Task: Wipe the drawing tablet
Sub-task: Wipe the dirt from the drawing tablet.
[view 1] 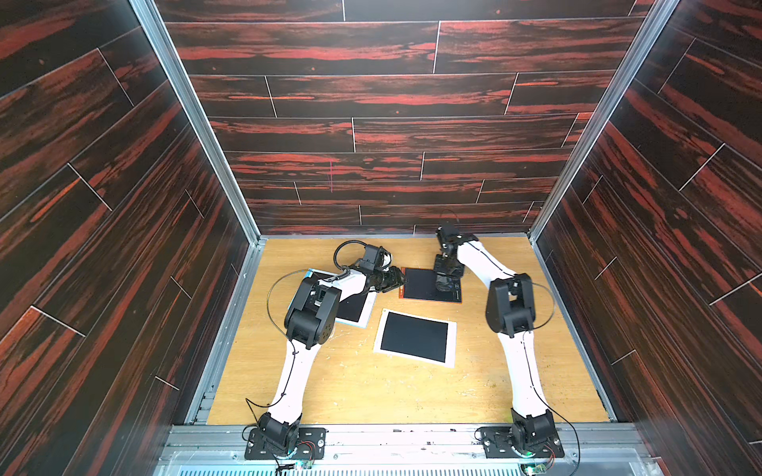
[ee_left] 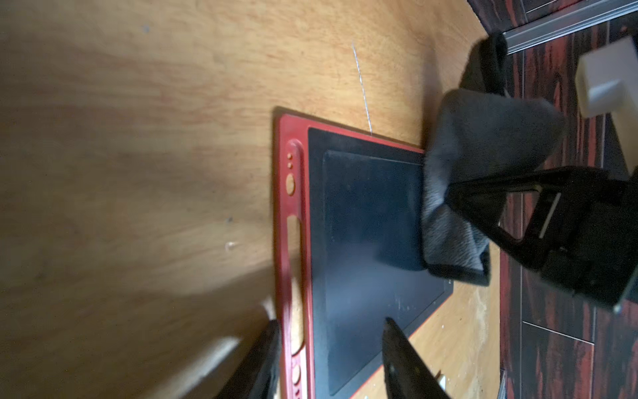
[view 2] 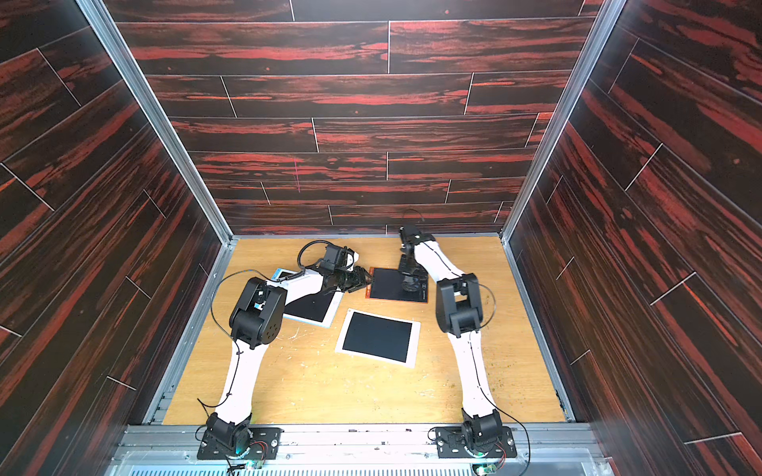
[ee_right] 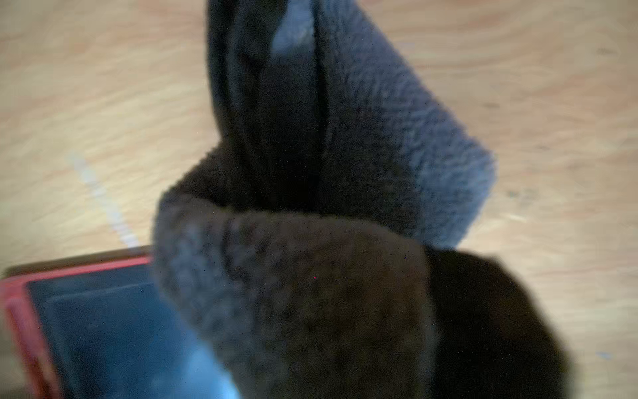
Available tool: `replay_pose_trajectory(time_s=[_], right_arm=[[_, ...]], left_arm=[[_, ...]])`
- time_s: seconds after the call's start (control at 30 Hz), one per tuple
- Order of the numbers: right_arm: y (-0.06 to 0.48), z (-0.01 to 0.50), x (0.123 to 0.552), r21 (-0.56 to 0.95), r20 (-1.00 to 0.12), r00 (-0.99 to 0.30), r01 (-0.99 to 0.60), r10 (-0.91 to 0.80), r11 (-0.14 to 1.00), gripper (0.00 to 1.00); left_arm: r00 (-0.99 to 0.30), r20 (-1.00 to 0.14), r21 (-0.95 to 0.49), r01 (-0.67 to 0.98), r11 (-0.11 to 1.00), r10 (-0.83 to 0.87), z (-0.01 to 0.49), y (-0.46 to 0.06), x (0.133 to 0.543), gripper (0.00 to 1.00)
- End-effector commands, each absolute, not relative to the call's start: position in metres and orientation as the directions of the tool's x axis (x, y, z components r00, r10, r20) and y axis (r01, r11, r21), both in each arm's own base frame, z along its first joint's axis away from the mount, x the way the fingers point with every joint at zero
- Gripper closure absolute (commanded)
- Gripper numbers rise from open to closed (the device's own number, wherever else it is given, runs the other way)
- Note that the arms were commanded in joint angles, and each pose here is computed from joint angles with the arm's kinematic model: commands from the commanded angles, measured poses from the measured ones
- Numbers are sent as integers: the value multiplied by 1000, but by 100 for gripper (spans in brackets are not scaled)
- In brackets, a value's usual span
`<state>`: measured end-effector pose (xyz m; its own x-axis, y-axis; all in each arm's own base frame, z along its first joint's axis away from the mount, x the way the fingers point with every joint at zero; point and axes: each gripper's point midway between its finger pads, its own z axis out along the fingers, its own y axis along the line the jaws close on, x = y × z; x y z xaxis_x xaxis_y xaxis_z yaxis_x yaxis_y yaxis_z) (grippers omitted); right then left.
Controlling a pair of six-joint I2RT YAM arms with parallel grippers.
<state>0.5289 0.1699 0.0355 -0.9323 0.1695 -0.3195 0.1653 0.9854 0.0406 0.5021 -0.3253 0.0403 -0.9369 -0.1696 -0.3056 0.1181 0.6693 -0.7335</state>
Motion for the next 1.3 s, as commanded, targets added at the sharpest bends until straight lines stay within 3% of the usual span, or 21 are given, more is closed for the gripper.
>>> replay_pose_trajectory(time_s=[0.0, 0.07, 0.13, 0.27, 0.6, 0.73, 0.87, 1.03, 1.17, 1.27], right_arm=[[216, -3, 497, 68, -174, -983, 55, 66, 996, 100], [249, -4, 491, 176, -145, -989, 9, 35, 984, 100], [290, -1, 483, 380, -85, -996, -19, 15, 925, 100], [349, 25, 470, 737, 40, -999, 5, -37, 676, 100], [333, 97, 475, 916, 1, -999, -12, -34, 400, 100], [299, 108, 475, 895, -52, -998, -31, 35, 445, 100], [244, 108, 475, 788, -144, -980, -30, 138, 614, 100], [163, 83, 464, 438, -213, -947, 127, 240, 890, 100], [114, 70, 453, 176, -251, -934, 214, 254, 961, 100], [98, 60, 448, 84, -254, -936, 231, 245, 969, 100]], left_arm=[[-948, -281, -752, 121, 648, -150, 33, -337, 494, 51], [-947, -281, -755, 119, 645, -155, 34, -336, 493, 51], [-947, -280, -758, 116, 642, -160, 34, -336, 492, 51], [-946, -279, -759, 112, 641, -166, 35, -333, 488, 51], [-921, -336, -767, 146, 625, -196, 77, -325, 479, 51], [-917, -350, -768, 163, 619, -193, 94, -324, 474, 51], [-914, -365, -750, 177, 637, -177, 96, -320, 471, 51], [-915, -364, -744, 174, 646, -173, 90, -321, 475, 51], [-917, -355, -736, 155, 659, -181, 79, -315, 482, 51], [-918, -355, -719, 147, 679, -177, 72, -310, 484, 51]])
